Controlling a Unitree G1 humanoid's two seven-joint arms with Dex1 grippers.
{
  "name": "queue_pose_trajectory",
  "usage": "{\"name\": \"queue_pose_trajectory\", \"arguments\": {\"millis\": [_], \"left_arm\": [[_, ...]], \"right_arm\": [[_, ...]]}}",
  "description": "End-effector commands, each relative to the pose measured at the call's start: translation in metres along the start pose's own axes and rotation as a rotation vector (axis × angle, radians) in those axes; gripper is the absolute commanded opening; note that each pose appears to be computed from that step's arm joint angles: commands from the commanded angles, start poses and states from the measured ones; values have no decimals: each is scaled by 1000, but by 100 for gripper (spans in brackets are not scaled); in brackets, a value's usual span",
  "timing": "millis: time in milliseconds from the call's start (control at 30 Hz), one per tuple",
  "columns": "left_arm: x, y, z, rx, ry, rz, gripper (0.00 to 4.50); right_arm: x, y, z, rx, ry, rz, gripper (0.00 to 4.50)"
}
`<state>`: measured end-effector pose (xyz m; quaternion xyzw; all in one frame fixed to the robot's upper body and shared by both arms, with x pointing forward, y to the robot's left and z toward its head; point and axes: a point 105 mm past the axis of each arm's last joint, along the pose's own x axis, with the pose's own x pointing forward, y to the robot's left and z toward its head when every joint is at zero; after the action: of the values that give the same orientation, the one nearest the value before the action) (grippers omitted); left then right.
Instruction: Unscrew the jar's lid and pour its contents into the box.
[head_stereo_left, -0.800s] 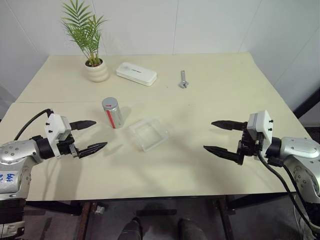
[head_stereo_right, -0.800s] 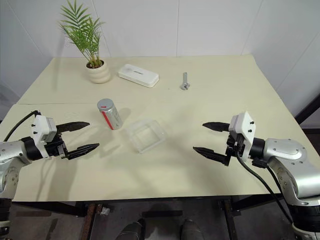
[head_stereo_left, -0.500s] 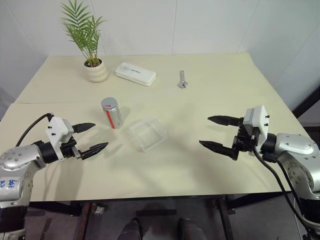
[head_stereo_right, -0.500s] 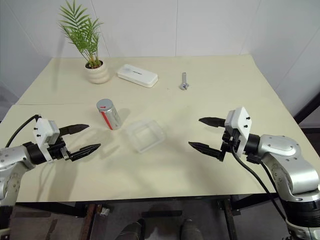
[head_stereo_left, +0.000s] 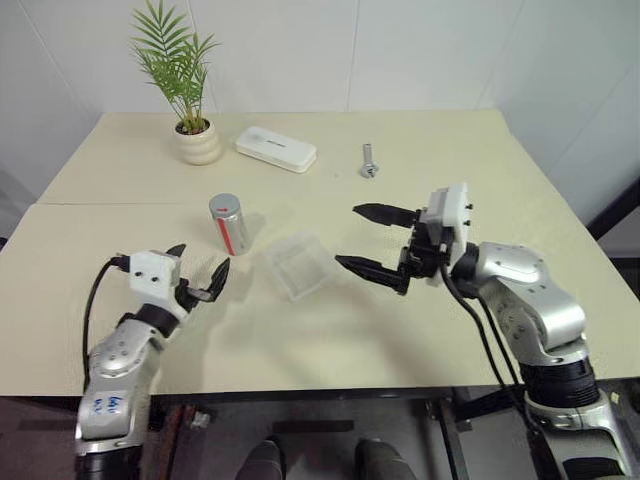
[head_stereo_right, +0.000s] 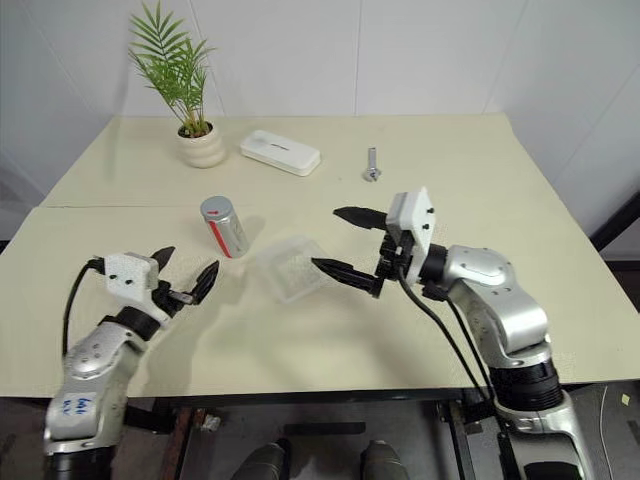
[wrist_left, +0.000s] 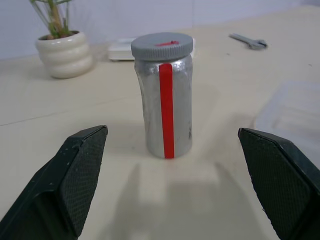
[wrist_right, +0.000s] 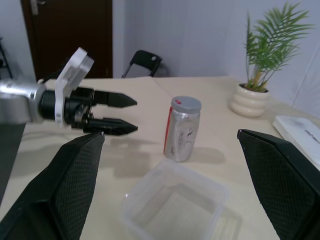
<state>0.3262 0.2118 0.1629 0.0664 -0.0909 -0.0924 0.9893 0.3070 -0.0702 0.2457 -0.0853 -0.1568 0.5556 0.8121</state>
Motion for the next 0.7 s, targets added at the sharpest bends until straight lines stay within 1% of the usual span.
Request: {"name": "queue_pose_trajectory", "arguments": {"millis": [33,167,367,533,700], "left_arm": [[17,-8,13,36,-62,16,447],[36,-6,14,73,-51,84,447],[41,-6,15,68,-55,140,447],[58,-4,7,25,-27,144,447],[76,-1,3,61,-17,116,447]], "right_arm": [[7,-2,13,-42,-55,-19,450],[10,6,8,-32,-40,24,450],[8,8,7,-28,-31,31,450],[7,10,7,-20,-32,18,450],[8,11,10,-16,-49,2,450]]}}
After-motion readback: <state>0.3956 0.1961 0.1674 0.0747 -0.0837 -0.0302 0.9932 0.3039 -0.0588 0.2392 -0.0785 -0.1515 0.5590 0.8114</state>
